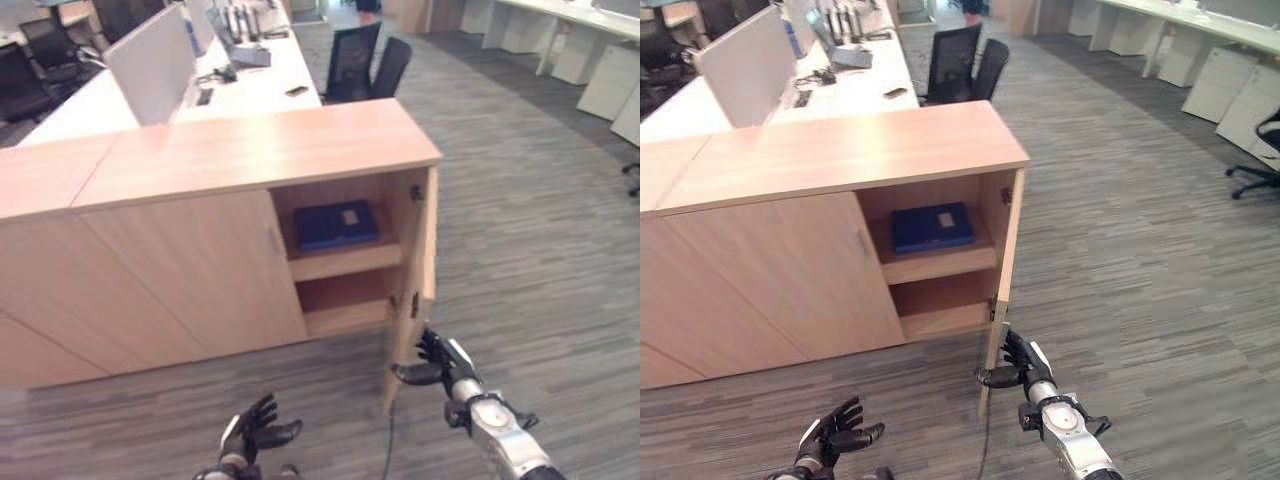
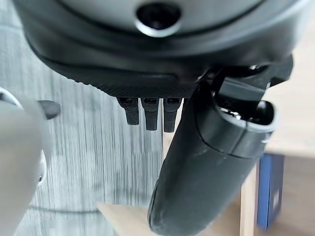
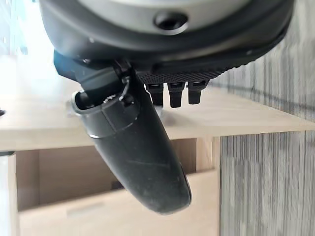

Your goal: Put the empty folder in the office cabinet

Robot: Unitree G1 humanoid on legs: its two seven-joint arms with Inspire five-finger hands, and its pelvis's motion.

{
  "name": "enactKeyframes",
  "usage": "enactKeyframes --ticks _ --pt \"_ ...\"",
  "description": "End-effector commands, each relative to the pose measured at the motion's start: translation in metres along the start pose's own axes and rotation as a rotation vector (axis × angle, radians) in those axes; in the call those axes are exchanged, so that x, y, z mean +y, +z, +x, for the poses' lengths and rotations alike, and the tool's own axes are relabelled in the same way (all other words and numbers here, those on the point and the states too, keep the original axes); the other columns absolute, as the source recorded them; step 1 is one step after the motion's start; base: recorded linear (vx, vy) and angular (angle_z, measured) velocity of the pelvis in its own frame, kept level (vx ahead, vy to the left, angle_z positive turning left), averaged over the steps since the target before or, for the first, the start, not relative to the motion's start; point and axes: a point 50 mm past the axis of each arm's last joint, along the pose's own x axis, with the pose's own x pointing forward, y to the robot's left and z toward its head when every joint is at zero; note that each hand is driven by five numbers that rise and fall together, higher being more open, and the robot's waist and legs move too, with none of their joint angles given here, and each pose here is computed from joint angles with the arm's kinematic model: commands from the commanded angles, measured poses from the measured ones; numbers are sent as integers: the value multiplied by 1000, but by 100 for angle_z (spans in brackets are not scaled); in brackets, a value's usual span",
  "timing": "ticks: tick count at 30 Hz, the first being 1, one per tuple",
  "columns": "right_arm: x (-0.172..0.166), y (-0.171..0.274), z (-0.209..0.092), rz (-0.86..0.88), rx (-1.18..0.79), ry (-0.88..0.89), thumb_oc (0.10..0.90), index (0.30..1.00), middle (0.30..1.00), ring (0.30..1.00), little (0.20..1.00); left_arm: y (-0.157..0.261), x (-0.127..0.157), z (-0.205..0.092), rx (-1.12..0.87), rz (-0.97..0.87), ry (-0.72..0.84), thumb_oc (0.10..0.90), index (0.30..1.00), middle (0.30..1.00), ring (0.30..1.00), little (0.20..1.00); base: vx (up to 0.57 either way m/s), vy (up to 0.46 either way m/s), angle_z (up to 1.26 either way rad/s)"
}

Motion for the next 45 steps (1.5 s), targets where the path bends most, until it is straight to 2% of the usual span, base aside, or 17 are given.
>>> enactKeyframes --ticks 1,7,10,11,12,15,23,27,31,35,40,45 --pt "31 82 17 -13 -338 148 800 900 900 900 900 46 5 6 -179 102 -44 800 900 900 900 900 71 227 88" --pt "29 93 22 57 -370 99 800 900 900 900 900 61 10 5 -219 165 -47 800 900 900 900 900 84 164 61" --pt "3 106 23 138 -418 -23 800 900 900 900 900 70 7 7 -252 161 -65 800 900 900 900 900 159 44 96" --pt "-18 113 23 168 -443 -114 800 900 900 900 900 72 4 8 -256 158 -84 800 900 900 900 900 174 -25 113" --pt "-19 113 23 168 -444 -115 800 900 900 900 900 72 4 8 -257 158 -84 800 900 900 900 900 210 -64 104" --pt "-63 122 22 220 -465 -292 800 900 900 900 900 75 1 9 -261 181 -108 800 900 900 900 900 154 -40 102" --pt "-162 132 9 147 -364 -634 800 900 900 900 900 63 8 3 -224 159 -130 800 900 900 900 900 92 -62 47" --pt "-191 134 -1 174 -333 -730 800 900 900 900 900 61 8 2 -217 152 -137 800 900 900 900 900 27 -31 2" --pt "-204 138 -7 158 -318 -767 800 900 900 900 900 60 8 2 -213 140 -136 800 900 900 900 900 -5 -45 -11" --pt "-200 139 -4 126 -315 -749 800 900 900 900 900 57 8 1 -210 129 -132 800 900 900 900 900 -10 -37 -9" --pt "-190 129 0 92 -292 -703 800 900 900 900 900 54 6 -1 -206 124 -139 800 900 900 900 900 -16 -31 -23" --pt "-156 105 12 77 -264 -566 800 900 900 900 900 51 2 0 -200 113 -142 800 900 900 900 900 -16 -5 -8"
